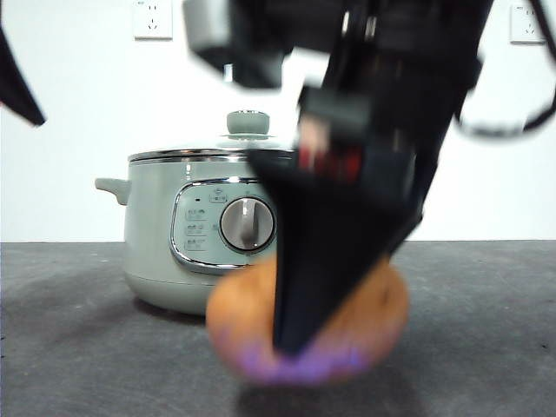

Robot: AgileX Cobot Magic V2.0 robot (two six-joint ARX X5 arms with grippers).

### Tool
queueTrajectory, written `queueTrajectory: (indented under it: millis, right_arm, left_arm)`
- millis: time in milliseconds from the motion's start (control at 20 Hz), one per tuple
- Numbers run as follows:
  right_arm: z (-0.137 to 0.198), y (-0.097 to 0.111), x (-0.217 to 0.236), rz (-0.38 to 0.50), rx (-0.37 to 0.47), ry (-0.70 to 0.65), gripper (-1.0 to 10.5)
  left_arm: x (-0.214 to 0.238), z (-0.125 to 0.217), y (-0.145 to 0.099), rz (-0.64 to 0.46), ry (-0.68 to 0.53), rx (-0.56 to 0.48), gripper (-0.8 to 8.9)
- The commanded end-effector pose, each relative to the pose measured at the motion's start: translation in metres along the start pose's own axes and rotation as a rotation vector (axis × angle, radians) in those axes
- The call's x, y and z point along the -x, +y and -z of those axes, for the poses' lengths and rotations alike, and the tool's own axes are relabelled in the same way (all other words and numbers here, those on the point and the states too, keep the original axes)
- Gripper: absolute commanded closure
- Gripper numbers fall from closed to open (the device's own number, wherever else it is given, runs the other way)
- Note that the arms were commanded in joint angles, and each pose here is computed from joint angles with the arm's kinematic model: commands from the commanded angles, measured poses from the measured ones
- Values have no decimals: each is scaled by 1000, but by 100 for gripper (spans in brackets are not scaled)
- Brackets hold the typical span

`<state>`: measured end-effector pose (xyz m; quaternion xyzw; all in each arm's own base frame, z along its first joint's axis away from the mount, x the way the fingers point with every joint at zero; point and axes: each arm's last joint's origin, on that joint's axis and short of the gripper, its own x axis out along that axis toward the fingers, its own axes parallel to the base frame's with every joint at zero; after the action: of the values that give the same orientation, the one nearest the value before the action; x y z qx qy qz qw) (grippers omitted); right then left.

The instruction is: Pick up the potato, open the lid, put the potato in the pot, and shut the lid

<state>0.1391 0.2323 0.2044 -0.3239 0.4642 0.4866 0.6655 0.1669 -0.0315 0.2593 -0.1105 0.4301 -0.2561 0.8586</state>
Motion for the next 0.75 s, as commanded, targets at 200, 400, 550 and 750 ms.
queueTrajectory:
  millis: [200,400,550,750]
  right_arm:
    - [4,8,75,31,-115,-9,955]
    - [17,12,119,119,-183,-71,955]
    - [28,17,141,123,-230,-139,955]
    - [45,22,157,130,-288,-156,955]
  left_arm:
    - [-3,-52,-28,18,-15,-128,60]
    - [-25,-98,-56,6,-1,-227,60]
    - [-51,-129,-77,-12,8,-318,60]
    - [-88,-157,-98,-36,13,-422,60]
